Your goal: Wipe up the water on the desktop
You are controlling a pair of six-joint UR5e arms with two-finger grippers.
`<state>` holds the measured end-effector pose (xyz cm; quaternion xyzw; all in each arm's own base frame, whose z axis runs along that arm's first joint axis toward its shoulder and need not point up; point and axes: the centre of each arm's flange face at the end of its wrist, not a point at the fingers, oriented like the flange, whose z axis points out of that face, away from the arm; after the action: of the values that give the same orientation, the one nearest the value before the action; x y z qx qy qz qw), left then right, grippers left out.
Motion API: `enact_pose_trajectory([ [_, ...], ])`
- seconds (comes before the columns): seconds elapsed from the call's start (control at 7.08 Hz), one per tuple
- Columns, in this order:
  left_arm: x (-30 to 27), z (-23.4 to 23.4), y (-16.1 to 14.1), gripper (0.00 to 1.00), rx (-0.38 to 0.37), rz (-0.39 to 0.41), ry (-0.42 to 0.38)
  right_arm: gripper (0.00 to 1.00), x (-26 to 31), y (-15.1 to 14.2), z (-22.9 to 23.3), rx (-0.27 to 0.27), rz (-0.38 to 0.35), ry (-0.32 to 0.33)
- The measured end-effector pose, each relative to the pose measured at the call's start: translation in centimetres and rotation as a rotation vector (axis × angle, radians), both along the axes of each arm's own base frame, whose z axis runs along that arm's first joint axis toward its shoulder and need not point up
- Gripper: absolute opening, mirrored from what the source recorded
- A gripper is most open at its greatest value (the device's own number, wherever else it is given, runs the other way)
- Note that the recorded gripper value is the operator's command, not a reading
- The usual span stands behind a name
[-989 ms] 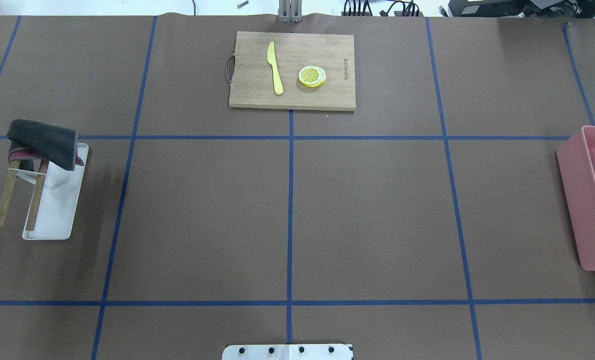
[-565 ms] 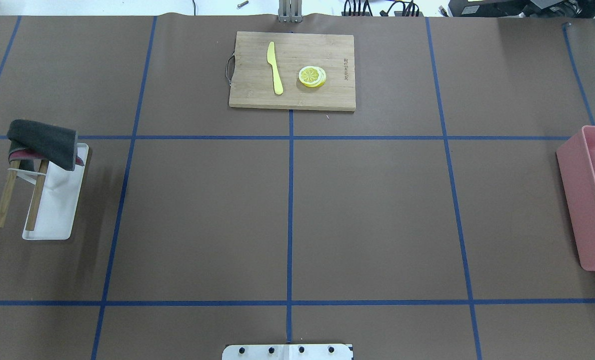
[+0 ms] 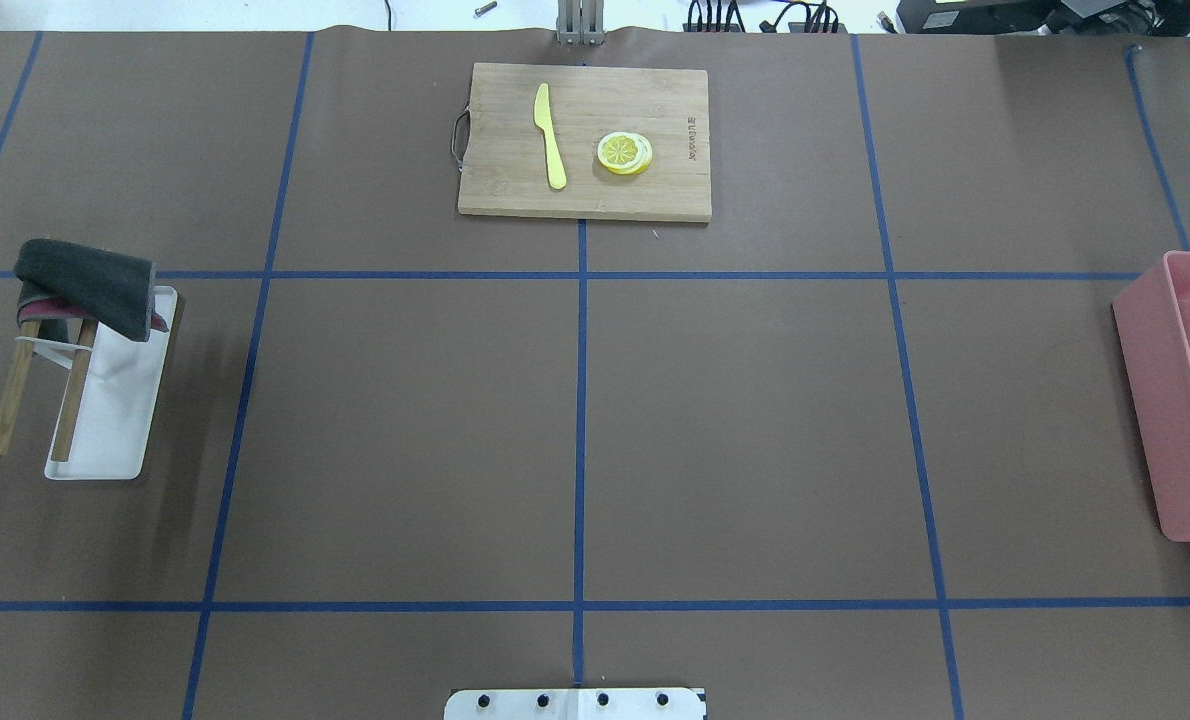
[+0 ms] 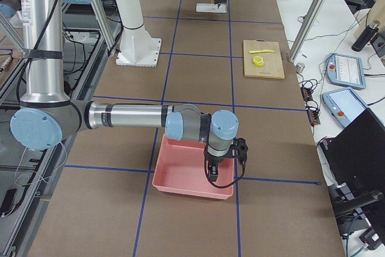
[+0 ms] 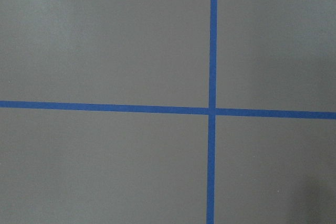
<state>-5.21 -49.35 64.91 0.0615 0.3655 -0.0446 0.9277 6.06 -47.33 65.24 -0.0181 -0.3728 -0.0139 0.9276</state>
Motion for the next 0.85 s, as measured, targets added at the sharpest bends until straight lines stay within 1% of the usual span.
enact_pose_trajectory([
  [0.42, 0.00, 0.17, 0.01, 0.98, -0.003, 0.001, 0.000, 1.00, 0.14, -0.27, -0.62, 0.010, 0.004, -0.007],
  [0.85, 0.00, 0.10, -0.10, 0.98, 0.001, 0.001, -0.001, 1.00, 0.17, -0.34, -0.65, 0.007, 0.005, -0.008],
])
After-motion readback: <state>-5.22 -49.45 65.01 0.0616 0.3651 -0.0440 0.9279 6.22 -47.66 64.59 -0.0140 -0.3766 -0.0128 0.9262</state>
